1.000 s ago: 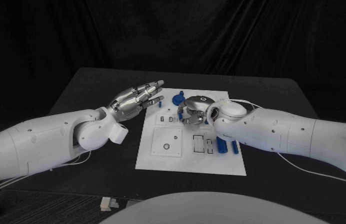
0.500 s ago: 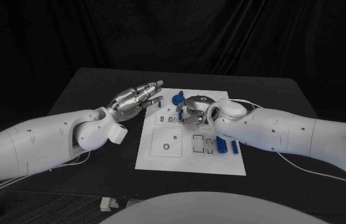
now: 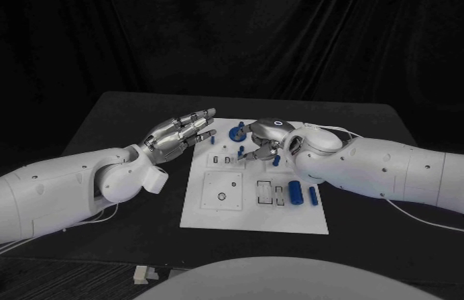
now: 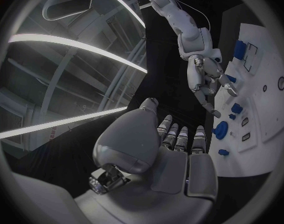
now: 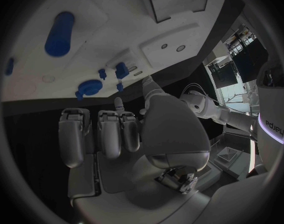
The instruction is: Assemble the parts on the task board
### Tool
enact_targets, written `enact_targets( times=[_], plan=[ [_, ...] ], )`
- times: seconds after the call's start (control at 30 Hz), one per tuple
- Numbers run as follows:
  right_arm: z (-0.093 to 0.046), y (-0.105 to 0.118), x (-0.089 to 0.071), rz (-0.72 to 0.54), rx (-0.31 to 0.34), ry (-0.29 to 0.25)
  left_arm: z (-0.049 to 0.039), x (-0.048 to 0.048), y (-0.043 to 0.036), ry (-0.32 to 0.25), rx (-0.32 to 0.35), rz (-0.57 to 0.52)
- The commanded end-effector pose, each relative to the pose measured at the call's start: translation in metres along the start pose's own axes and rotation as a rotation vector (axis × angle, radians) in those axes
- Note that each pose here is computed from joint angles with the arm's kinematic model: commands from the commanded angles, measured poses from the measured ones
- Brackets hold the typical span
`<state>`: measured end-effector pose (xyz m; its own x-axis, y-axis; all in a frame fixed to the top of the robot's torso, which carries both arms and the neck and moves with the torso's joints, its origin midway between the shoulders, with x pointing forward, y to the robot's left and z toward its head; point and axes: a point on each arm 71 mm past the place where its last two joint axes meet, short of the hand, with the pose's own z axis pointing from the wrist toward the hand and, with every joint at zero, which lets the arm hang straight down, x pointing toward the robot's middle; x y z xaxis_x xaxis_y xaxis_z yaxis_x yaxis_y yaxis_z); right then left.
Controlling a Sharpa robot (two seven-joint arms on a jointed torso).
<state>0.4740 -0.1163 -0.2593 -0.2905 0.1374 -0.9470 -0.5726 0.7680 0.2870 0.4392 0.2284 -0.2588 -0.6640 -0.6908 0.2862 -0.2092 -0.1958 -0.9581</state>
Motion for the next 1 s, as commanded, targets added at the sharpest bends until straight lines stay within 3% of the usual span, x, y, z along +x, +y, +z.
enact_targets(
  times=[0.03,0.2,0.37,0.5,0.6,0.73,0.87,1.0],
  plan=[
    [-0.009,0.005,-0.025,-0.005,-0.045,-0.127,-0.0031,-0.0021,-0.0033,-0.045,0.036,0.026],
    [-0.032,0.002,-0.075,-0.028,-0.076,-0.281,-0.0095,-0.0073,-0.0156,-0.076,0.065,0.188],
    [-0.05,-0.012,-0.113,-0.055,-0.063,-0.414,-0.0028,-0.0149,-0.0334,-0.091,0.086,0.408],
    [-0.059,-0.023,-0.126,-0.049,-0.041,-0.46,0.004,-0.0203,-0.0409,-0.102,0.07,0.619],
    [-0.07,-0.024,-0.134,-0.041,-0.07,-0.523,0.0106,-0.0235,-0.046,-0.086,0.036,0.86],
    [-0.081,-0.024,-0.137,-0.035,-0.088,-0.568,0.0158,-0.0244,-0.049,-0.07,-0.023,1.041],
    [-0.089,-0.023,-0.139,-0.033,-0.099,-0.592,0.026,-0.0235,-0.0568,-0.068,-0.101,1.123],
    [-0.096,-0.02,-0.14,-0.028,-0.116,-0.615,0.0411,-0.0194,-0.0693,-0.062,-0.19,1.164]
  ],
)
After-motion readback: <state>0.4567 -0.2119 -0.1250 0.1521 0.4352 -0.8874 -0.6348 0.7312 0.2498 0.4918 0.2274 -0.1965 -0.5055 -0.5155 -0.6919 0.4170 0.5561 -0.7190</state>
